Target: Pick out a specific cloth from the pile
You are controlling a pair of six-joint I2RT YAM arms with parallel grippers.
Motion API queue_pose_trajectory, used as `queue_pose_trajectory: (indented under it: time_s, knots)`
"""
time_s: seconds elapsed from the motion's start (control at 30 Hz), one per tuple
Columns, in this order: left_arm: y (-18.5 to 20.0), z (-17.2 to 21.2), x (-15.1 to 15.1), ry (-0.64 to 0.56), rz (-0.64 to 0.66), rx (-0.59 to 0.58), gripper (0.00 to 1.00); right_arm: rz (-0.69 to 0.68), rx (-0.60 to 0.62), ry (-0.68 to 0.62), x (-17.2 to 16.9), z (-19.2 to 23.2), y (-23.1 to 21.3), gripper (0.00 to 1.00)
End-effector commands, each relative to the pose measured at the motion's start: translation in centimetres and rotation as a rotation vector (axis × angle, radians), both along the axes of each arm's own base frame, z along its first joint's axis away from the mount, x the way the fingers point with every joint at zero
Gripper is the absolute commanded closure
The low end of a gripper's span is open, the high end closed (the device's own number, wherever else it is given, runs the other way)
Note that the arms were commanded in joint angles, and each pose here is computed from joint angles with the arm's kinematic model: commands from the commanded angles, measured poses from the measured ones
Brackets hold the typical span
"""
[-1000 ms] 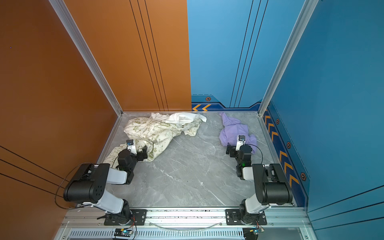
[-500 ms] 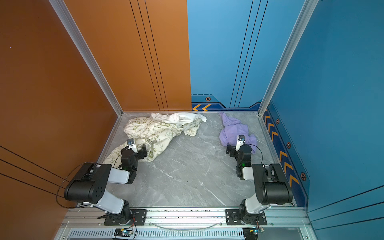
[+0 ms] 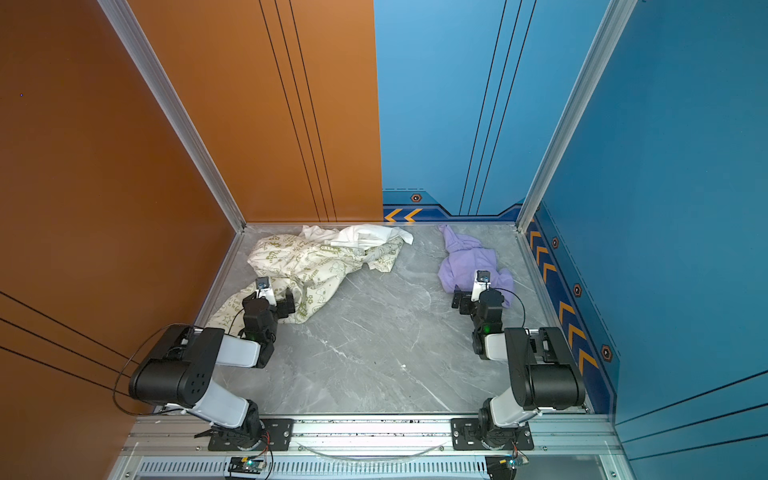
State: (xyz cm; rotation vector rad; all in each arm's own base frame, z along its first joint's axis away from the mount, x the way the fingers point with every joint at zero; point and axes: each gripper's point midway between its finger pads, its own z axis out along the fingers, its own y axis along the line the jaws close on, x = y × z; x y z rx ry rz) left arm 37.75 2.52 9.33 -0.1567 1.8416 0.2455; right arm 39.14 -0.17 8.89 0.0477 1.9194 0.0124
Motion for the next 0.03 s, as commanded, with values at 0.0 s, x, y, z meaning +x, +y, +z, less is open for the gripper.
queue_pose_trajectory:
  time_s: [0.0]
  knots:
    - [-0.03,0.56,0.46,-0.015,0.009,0.022,0.02,-0.012,0.000,-0.017,0.25,0.39,-0.24,0.00]
